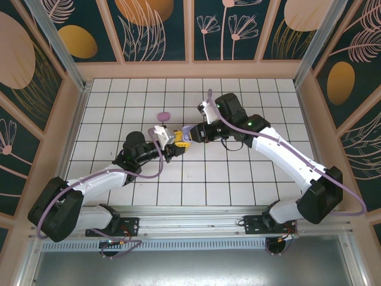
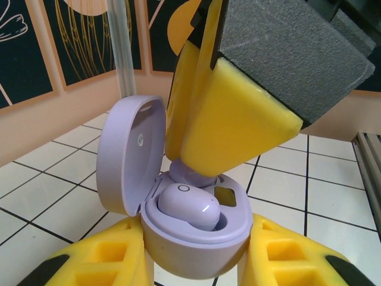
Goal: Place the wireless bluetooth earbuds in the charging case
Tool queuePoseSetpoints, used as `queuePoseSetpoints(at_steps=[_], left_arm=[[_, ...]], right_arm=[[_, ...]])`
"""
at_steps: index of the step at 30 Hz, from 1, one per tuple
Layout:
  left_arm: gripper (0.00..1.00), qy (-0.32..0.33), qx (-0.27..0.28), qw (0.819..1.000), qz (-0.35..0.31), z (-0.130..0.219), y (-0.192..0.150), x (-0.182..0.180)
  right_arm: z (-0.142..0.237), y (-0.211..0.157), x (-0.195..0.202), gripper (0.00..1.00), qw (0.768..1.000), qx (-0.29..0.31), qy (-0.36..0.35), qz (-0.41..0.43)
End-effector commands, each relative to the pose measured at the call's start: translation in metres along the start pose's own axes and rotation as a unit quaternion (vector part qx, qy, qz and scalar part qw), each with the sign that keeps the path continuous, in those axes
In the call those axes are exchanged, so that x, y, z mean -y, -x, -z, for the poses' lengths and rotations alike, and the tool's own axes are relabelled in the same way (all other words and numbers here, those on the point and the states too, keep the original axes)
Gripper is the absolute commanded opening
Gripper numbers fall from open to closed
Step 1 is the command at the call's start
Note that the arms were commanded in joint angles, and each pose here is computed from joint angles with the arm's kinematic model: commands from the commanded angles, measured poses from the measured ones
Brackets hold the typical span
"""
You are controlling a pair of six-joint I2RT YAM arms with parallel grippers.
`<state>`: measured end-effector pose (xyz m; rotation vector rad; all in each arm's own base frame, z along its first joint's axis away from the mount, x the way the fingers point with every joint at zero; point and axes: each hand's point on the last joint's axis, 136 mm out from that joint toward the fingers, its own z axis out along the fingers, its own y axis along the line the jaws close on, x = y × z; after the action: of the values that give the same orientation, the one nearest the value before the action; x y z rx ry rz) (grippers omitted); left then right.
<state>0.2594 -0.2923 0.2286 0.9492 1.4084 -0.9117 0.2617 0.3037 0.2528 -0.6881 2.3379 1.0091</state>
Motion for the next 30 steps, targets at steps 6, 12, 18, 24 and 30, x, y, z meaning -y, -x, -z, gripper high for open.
queuePoseSetpoints(at_steps=[6,12,18,24,30], left_arm=[[0.0,-0.022,0.042,0.999,-0.021,0.003,0.024,0.01],[0.0,-0.023,0.044,0.999,-0.022,0.003,0.028,0.011],[0.0,-0.027,0.044,0.998,-0.022,0.005,0.03,0.013],[0.0,-0.025,0.043,0.998,-0.023,0.005,0.033,0.013],[0.0,0.0,0.037,0.999,-0.019,0.005,0.033,0.004]], right_arm=[[0.02,0.023,0.0,0.35,0.998,0.039,-0.036,0.016],[0.041,0.039,-0.021,0.4,0.997,0.075,-0.002,0.02],[0.048,0.054,-0.031,0.31,0.995,0.091,0.031,0.026],[0.029,0.059,-0.027,0.21,0.997,0.068,0.038,0.024],[0.018,0.041,-0.022,0.21,0.998,0.036,0.045,0.013]])
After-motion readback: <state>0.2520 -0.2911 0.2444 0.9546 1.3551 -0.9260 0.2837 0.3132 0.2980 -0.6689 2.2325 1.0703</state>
